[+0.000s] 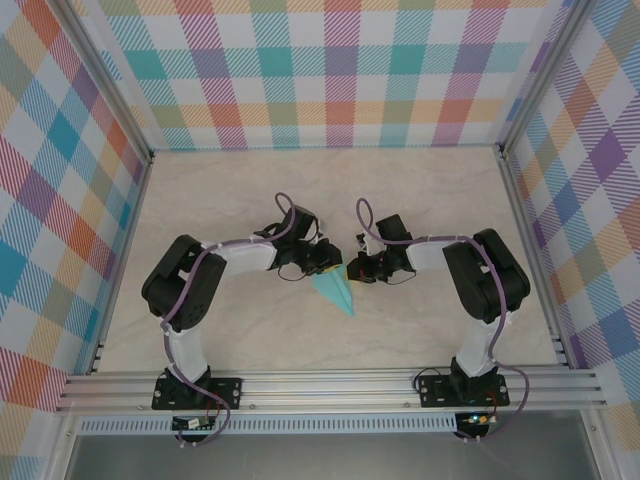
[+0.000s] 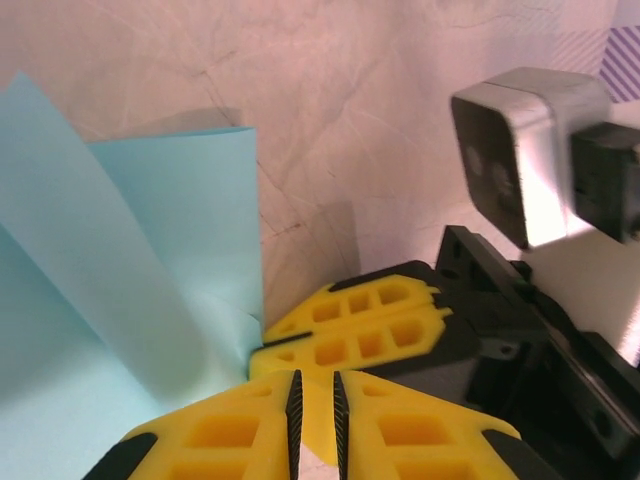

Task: Fold a paper plane with a square sheet of paper (fold left side to right side)
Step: Fourth fold the wing at the center of the table.

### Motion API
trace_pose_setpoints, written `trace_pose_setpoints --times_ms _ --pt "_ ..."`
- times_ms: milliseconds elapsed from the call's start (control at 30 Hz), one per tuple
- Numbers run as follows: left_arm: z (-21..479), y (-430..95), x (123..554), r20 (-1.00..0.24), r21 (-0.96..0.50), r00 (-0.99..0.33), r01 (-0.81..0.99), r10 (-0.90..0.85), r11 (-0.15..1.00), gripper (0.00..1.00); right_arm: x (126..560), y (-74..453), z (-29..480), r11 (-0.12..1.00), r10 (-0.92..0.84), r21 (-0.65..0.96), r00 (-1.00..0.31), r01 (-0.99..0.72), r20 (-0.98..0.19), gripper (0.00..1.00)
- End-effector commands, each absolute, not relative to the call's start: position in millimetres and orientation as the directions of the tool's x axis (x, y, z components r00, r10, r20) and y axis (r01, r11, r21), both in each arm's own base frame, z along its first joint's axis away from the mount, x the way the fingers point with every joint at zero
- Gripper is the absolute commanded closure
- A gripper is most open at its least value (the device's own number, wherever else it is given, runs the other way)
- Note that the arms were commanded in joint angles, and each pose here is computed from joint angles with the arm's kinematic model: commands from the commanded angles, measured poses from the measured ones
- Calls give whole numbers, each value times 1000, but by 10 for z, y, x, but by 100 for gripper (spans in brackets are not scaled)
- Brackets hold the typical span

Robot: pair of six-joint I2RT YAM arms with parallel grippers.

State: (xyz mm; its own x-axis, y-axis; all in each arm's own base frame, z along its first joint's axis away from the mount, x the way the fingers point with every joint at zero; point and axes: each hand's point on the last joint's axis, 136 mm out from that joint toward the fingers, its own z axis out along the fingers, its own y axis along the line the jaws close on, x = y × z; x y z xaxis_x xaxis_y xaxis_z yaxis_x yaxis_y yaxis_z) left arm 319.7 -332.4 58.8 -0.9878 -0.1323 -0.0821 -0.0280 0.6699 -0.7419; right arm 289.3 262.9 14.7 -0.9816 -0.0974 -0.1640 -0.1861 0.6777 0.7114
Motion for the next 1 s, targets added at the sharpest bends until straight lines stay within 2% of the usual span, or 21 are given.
trace_pose_setpoints --times_ms 0,467,967 --pt "595 -3428 3225 -88 -750 -990 -8 -112 662 82 2725 2549 -126 740 -135 652 -986 -168 -101 98" --pt "171 -3207 3106 -49 -651 -992 -59 -119 757 82 2715 2522 -166 757 -144 631 -985 -172 -95 98" --pt "-51 -3055 2960 -13 -613 -990 -106 -144 783 83 2806 2607 -36 730 -143 656 -982 -190 -124 96"
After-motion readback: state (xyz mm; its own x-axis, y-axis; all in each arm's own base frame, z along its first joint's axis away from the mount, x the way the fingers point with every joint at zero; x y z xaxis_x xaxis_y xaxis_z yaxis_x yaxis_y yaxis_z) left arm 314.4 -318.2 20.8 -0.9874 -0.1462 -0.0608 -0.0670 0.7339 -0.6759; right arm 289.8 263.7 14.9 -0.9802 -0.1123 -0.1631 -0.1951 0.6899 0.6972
